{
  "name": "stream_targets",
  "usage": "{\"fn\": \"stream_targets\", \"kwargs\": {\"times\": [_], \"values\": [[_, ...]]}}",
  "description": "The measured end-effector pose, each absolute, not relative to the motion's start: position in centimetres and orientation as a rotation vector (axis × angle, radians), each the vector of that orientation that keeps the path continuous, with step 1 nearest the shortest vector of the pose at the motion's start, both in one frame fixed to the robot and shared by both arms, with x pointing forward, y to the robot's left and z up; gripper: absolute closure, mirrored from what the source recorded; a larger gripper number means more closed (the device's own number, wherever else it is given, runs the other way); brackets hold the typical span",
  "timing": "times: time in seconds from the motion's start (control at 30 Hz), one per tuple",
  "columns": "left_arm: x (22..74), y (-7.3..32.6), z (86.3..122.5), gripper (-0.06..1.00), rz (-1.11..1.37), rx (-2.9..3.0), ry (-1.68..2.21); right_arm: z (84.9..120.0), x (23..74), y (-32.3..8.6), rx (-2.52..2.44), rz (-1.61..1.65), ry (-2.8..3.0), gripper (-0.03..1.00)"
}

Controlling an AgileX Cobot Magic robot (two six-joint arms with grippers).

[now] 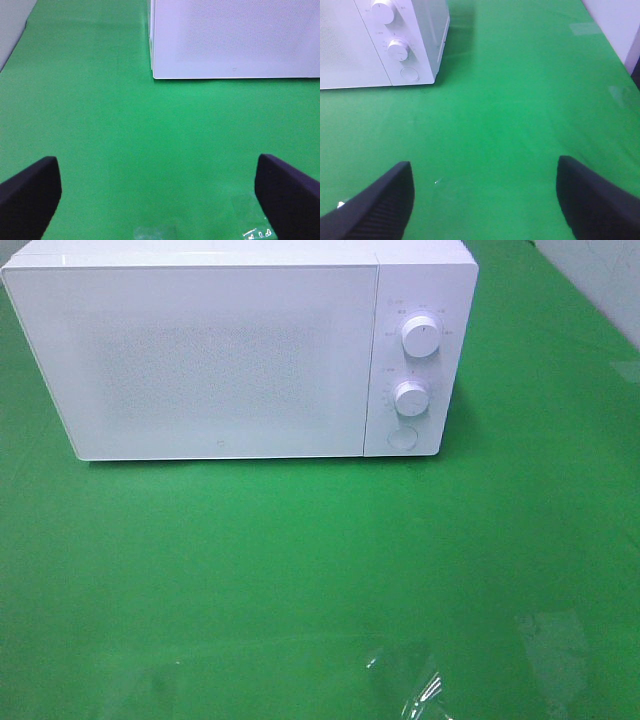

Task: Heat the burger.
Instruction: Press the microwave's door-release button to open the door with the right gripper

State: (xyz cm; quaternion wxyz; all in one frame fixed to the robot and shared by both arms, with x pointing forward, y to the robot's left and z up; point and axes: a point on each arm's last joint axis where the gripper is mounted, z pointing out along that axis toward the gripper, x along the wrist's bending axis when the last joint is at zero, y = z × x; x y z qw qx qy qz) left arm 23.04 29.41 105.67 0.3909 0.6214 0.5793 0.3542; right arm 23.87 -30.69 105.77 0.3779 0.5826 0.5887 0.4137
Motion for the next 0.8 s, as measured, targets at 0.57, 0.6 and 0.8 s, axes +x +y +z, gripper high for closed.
{"fn": "stream_targets", "kwargs": {"times": [0.57, 0.6, 0.8], "values": [[23.0, 29.4, 105.7, -0.02, 0.900, 1.579, 1.472, 107.9, 25.4, -30.4, 1.403, 1.136, 1.439, 0.21], [23.0, 29.4, 105.7, -0.02, 0.900, 1.579, 1.472, 108.2, 26.1, -30.2, 1.393, 1.143, 1.436, 0.21], [23.0, 29.4, 105.7, -0.02, 0.900, 1.579, 1.472, 108.8, 27.9, -29.9, 1.378, 1.151, 1.440, 0.21]]}}
